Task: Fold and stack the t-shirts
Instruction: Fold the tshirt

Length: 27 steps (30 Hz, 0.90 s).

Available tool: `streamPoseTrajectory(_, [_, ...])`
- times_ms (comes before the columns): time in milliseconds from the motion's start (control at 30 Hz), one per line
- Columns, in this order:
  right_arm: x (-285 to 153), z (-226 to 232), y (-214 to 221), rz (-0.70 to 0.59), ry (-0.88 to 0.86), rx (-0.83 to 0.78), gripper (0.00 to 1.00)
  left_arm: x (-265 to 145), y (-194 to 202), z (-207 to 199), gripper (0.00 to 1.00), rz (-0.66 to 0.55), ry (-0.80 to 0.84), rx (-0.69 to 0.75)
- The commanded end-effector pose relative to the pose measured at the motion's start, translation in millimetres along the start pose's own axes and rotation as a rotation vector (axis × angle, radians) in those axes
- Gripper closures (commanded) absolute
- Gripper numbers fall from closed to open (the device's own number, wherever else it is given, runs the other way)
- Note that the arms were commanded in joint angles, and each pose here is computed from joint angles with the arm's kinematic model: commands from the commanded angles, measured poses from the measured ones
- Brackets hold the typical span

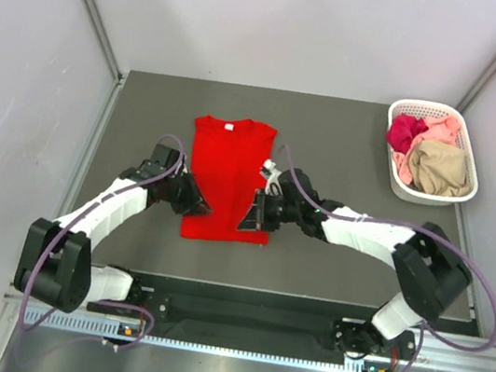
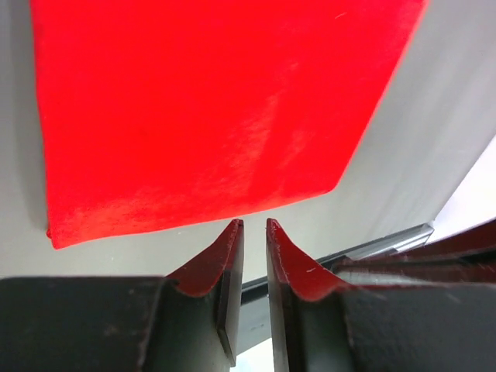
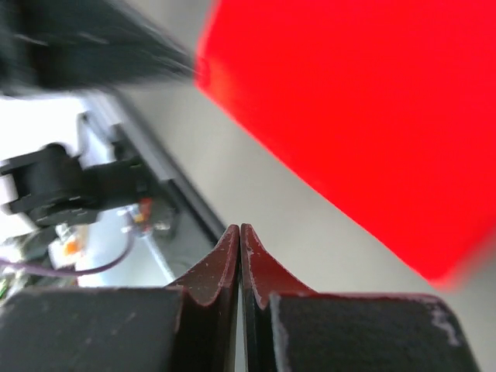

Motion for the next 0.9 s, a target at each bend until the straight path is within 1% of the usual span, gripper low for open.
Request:
streamPoseTrajectory(0, [26, 30, -7, 0.078, -0.229, -0.060, 1.00, 9, 4, 2, 0.77, 0.029, 0.030, -0.034])
streamPoseTrajectory(67, [37, 33, -10, 0.084, -0.284, -0.061, 1.00, 13, 4, 12, 0.78, 0.011, -0.041, -0.046])
streamPoseTrajectory(100, [41, 31, -7, 0.110, -0.302, -0.056, 1.00, 14, 7, 19, 0.78, 0.021, -0.084, -0.059])
streamPoseTrajectory(133, [52, 22, -3, 0.133, -0.292, -0.032, 1.00, 17, 6, 25, 0.78, 0.001, -0.123, -0.060])
streamPoseTrajectory(233, [69, 4, 5, 0.169, -0.272, -0.003, 1.00, 25, 12, 39, 0.78, 0.013, -0.184, -0.079])
streamPoseTrajectory(400, [83, -30, 24, 0.210, -0.199, 0.037, 1.00, 39, 21, 62, 0.80, 0.047, -0.276, -0.097])
streamPoseTrajectory(500, [81, -39, 27, 0.209, -0.183, 0.046, 1.00, 39, 22, 73, 0.80, 0.039, -0.348, -0.089])
streamPoseTrajectory(600, [77, -44, 27, 0.203, -0.160, 0.040, 1.00, 37, 22, 77, 0.80, 0.022, -0.382, -0.084])
streamPoseTrajectory(733, [68, -49, 28, 0.198, -0.139, 0.037, 1.00, 30, 18, 73, 0.80, 0.000, -0.378, -0.066])
streamPoseTrajectory(867, [55, -51, 32, 0.196, -0.095, 0.032, 1.00, 12, 4, 60, 0.77, -0.051, -0.411, -0.023])
Point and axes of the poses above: each gripper's point midway between its finger pads, its own x axis out along the fingers, its own z axis along the line the jaws close on, y = z × x, the point moved 7 cm from there along -x, back along the fingers, and after that the axes turned 3 degrees about x, right-handed, at the moved point
